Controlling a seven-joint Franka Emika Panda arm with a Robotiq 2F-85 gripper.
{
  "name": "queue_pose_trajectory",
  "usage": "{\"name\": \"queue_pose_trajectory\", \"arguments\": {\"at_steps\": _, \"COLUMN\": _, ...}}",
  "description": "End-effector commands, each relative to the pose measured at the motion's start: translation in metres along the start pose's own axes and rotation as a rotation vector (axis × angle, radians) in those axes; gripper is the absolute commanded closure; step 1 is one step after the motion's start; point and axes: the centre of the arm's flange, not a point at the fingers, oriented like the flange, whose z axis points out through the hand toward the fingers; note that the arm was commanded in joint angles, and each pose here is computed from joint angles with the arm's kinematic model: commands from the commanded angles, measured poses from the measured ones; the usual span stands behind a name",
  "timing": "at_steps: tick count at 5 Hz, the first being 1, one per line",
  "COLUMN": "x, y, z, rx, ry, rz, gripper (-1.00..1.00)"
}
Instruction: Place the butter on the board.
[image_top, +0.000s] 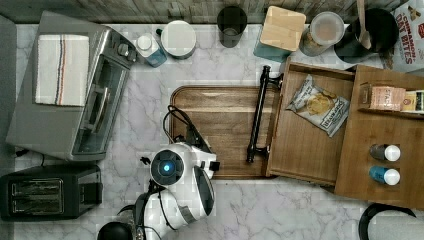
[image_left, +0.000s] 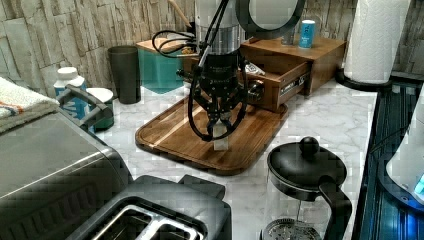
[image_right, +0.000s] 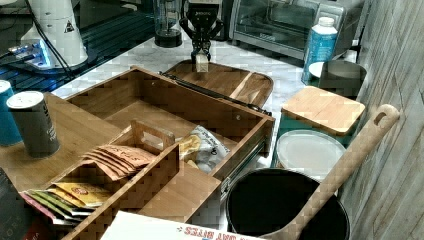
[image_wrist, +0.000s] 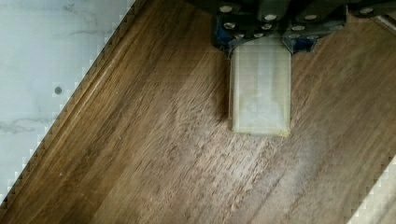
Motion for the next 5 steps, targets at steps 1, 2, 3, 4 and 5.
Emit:
{"name": "queue_pose_trajectory", "arguments": {"at_steps": 1, "x": -0.015, "y": -0.034, "z": -0.011, "rx": 0.01, "ry": 0.006, "rz": -0.081, "gripper": -0.76}}
{"name": "queue_pose_trajectory", "arguments": {"at_steps": 2, "x": -0.012, "y": -0.034, "z": -0.016, "rx": -0.003, "ry": -0.007, "rz": -0.089, "gripper": -1.0}}
{"name": "queue_pose_trajectory", "arguments": {"at_steps": 3, "x": -0.012, "y": -0.031, "z": -0.015, "rx": 0.033, "ry": 0.015, "rz": -0.115, "gripper": -1.0}}
{"name": "queue_pose_trajectory", "arguments": {"at_steps": 4, "x": -0.006, "y": -0.029, "z": -0.018, "rx": 0.045, "ry": 0.02, "rz": -0.116, "gripper": -1.0}}
{"name": "queue_pose_trajectory", "arguments": {"at_steps": 5, "x": 0.002, "y": -0.031, "z": -0.022, "rx": 0.003, "ry": 0.024, "rz": -0.109, "gripper": -1.0}}
